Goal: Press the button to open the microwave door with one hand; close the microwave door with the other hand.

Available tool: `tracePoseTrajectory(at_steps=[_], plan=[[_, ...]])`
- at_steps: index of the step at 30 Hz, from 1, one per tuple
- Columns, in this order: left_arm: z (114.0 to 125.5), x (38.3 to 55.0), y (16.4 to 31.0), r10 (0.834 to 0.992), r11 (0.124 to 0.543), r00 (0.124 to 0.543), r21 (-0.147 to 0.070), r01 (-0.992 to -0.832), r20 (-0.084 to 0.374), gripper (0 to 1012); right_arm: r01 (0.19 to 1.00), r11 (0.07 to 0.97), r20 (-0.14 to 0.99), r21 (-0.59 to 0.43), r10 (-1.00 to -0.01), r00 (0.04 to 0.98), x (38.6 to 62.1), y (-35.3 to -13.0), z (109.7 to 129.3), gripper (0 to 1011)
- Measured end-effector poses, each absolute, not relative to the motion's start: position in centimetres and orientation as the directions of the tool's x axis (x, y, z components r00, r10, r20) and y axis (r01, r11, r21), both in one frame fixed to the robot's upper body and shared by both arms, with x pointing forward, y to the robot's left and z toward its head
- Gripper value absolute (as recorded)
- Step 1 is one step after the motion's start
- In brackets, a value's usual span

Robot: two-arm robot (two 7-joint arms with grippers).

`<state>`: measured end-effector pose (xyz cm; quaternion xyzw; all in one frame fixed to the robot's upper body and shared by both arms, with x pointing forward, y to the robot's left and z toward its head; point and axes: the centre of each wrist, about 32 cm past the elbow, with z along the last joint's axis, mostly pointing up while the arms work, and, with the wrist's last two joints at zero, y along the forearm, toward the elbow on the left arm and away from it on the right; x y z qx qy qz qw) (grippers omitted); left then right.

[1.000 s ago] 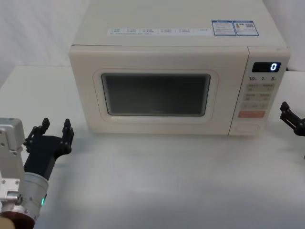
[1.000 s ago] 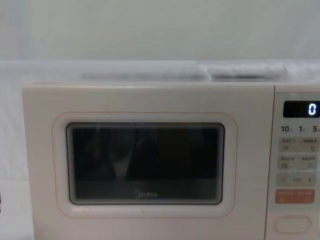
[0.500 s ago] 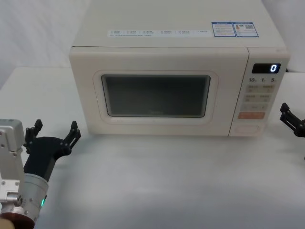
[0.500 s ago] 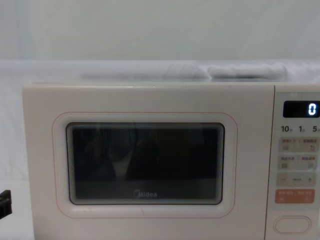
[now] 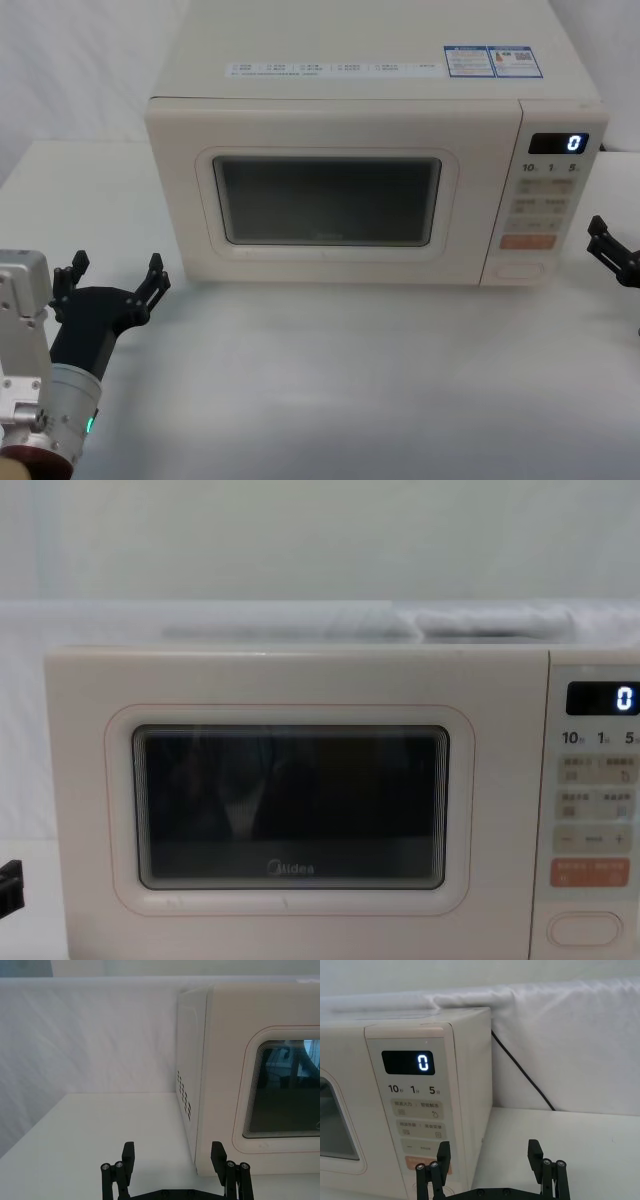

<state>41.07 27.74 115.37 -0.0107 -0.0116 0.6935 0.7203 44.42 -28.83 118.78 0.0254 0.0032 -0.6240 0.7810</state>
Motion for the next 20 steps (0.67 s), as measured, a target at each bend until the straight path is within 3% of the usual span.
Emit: tracePoseTrajectory(at_steps=[20], plan=[[115.37,41.07,27.74,0.999,0.038,0.038,-0.031,-0.999,0.002,1001,0.975,0.22,-0.037,0.036,-0.974,0.221,44.42,-28.83,118.78,1002]])
